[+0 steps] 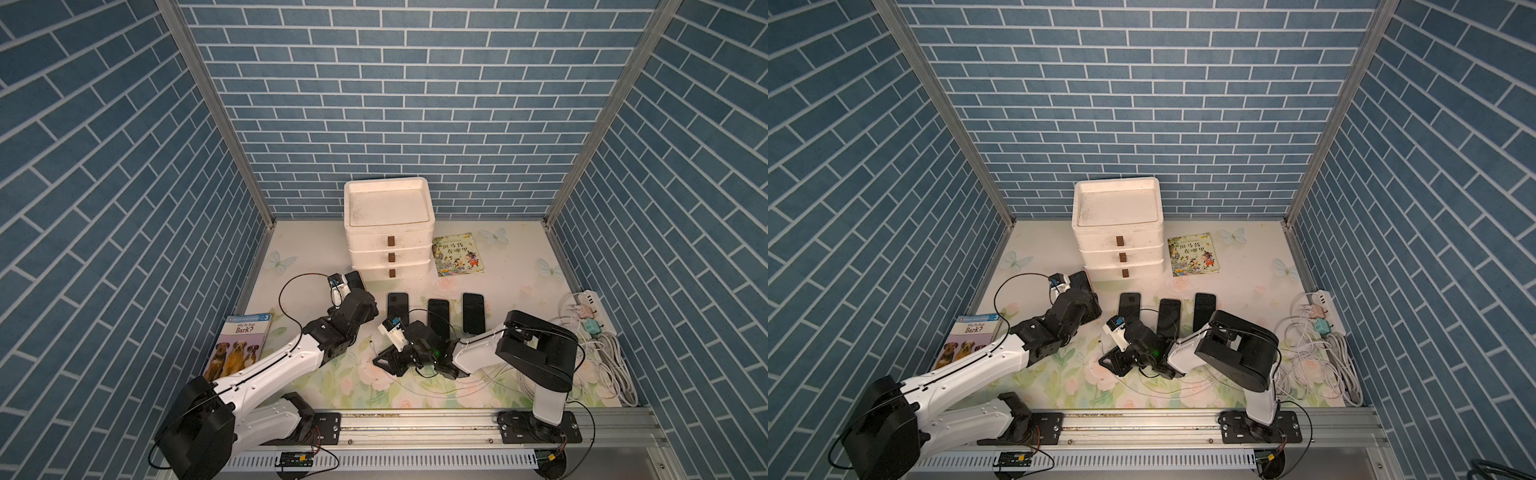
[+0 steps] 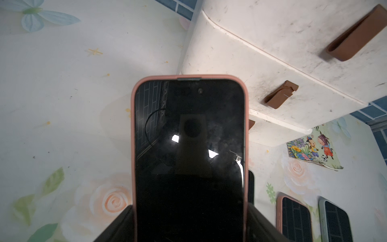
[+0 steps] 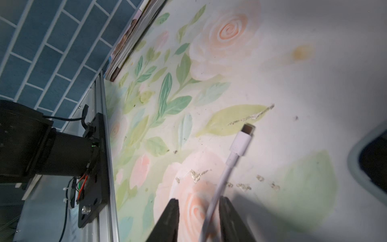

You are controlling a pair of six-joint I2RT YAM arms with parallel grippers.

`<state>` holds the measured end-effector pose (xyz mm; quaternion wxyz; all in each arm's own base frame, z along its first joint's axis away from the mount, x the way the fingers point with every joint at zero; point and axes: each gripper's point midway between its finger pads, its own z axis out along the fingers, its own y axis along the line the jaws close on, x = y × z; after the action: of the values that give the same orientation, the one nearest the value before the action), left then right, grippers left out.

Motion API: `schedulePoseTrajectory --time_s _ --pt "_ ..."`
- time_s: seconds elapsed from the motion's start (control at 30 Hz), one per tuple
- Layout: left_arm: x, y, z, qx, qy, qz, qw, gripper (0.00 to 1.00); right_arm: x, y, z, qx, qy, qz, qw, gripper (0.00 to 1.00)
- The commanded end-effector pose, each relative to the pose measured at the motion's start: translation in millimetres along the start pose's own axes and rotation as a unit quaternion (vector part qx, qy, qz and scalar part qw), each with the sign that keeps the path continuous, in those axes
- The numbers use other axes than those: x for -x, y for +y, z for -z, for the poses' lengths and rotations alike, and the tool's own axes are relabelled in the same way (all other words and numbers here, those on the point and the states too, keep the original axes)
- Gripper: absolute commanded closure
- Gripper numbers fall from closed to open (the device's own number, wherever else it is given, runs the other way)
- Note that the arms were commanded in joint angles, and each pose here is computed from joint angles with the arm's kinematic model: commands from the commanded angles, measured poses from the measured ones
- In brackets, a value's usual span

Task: Unplug the charging cable from the phone
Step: Remove the charging cable from the phone.

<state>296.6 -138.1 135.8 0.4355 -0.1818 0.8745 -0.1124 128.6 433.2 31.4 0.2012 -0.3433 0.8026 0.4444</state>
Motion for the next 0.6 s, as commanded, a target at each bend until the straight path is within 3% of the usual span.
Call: schedulePoseTrajectory --time_s 0.0,0.27,0.57 --pt "10 -2 1 0.006 -0.015 -0.004 1.0 1.0 -15 -3 -4 -0.003 0.027 0.001 1.0 0.57" --pt "6 -1 -7 0.023 0.001 -0.029 0.999 1.0 -29 7 -1 0.012 0.052 0.016 0.998 0.56" --pt "-18 1 -30 0.041 0.048 -0.07 0.996 1.0 -38 27 -2 0.046 0.07 0.04 0.996 0.56"
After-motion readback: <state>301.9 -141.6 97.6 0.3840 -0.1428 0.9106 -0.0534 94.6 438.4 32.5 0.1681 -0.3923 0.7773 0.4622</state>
